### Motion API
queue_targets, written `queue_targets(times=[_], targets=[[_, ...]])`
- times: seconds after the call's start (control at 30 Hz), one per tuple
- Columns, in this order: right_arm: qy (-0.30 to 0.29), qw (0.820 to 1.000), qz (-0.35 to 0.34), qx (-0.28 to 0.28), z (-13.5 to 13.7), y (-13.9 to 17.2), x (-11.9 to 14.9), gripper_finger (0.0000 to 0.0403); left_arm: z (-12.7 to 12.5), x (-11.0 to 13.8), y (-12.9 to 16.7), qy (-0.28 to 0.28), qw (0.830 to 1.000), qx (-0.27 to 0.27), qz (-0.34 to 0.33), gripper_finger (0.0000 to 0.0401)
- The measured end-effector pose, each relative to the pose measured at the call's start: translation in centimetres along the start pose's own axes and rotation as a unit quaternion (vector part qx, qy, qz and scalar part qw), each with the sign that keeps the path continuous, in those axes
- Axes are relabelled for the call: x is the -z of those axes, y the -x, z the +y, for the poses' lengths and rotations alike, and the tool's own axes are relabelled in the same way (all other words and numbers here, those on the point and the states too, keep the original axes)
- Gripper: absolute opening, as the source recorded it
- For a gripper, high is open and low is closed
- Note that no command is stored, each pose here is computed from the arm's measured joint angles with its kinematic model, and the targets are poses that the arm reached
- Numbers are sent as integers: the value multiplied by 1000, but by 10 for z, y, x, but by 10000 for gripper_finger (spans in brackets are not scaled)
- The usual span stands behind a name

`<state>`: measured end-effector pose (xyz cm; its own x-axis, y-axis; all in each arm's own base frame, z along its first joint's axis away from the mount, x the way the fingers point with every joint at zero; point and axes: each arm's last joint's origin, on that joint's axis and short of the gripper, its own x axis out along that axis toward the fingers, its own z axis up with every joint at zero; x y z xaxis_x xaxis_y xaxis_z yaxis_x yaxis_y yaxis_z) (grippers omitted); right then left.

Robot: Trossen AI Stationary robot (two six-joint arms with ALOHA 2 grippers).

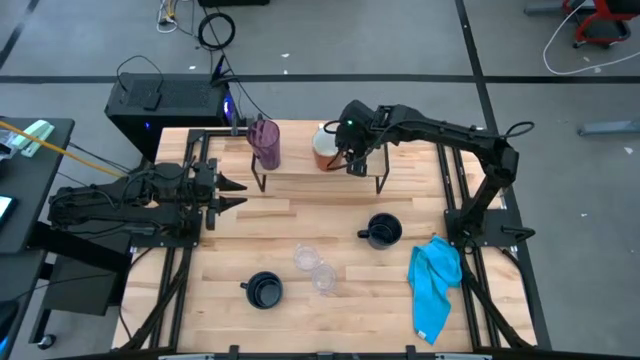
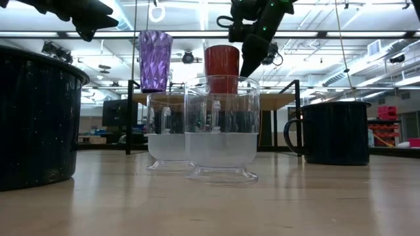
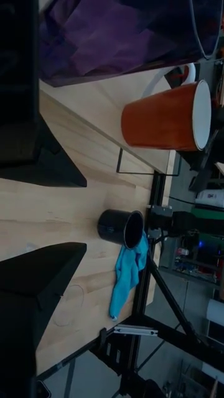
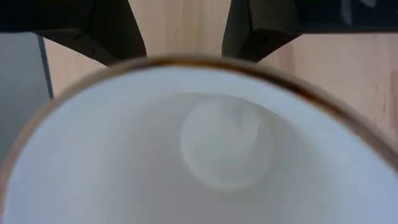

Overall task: Stack small to large cups/mugs on shelf
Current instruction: Put the orange mug on the shelf

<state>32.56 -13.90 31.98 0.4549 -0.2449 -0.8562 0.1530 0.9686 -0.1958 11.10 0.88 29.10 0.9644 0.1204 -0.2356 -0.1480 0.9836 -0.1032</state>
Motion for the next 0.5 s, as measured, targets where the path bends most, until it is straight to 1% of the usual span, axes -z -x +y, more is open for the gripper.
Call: queue_targets(times=[0.23,0.5], targets=[[0,1000,-23,1,1,-2,-5,204,0,0,0,0,1000,0,0,162],[-7,998,-55,-12,2,-1,-11,203,0,0,0,0,1000,0,0,162]])
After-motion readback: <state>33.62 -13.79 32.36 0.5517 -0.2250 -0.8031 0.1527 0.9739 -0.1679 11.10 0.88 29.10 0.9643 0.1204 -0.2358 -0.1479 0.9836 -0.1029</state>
